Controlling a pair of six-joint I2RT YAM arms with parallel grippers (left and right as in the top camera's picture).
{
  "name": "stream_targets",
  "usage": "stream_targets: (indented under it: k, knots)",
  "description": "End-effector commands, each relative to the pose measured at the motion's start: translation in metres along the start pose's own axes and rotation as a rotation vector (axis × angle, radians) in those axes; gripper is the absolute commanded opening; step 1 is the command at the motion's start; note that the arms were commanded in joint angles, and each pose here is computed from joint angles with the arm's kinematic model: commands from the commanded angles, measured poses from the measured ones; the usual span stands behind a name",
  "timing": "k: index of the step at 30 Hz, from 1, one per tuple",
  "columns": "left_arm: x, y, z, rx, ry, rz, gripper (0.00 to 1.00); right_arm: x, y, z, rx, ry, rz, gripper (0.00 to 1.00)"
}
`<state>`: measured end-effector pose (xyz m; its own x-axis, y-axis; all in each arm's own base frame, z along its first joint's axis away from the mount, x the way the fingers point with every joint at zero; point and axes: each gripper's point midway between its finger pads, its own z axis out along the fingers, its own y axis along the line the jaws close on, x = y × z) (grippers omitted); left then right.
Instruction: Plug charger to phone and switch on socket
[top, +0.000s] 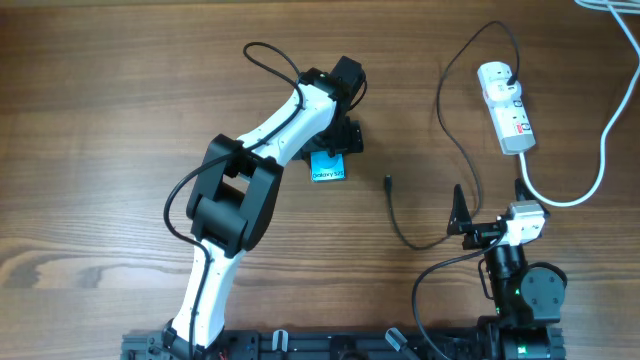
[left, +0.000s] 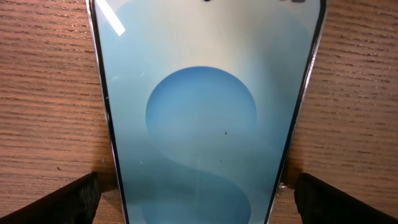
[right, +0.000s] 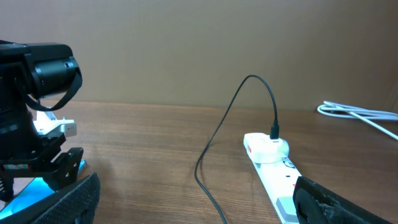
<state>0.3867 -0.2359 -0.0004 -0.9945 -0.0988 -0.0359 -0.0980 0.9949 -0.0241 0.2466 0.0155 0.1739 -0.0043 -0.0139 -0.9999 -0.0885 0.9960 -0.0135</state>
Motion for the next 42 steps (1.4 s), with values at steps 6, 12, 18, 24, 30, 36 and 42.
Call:
stream_targets:
  k: [6, 12, 18, 24, 30, 36, 42]
  knots:
    - [0.014, -0.004, 0.019, -0.014, 0.044, 0.007, 1.0, -0.001, 0.0, 0.0, 0.003, -0.003, -0.011, 1.0]
    - [0.018, -0.008, 0.019, -0.02, 0.042, 0.023, 0.97, 0.0, 0.0, 0.0, 0.003, -0.003, -0.012, 1.0]
    - [0.017, -0.006, 0.019, -0.024, 0.039, 0.028, 0.95, -0.001, 0.0, 0.0, 0.003, -0.003, -0.011, 1.0]
    - [0.01, 0.003, 0.019, -0.045, 0.023, 0.017, 0.98, -0.001, 0.0, 0.0, 0.003, -0.003, -0.011, 1.0]
    - [0.006, 0.006, 0.019, -0.041, 0.022, 0.084, 0.9, -0.001, 0.0, 0.0, 0.003, -0.003, -0.012, 1.0]
    - [0.006, 0.006, 0.019, -0.041, 0.022, 0.117, 0.82, -0.001, 0.0, 0.0, 0.003, -0.003, -0.012, 1.0]
    - [0.003, 0.004, 0.02, -0.033, 0.011, 0.162, 0.71, -0.001, 0.0, 0.0, 0.003, -0.003, -0.011, 1.0]
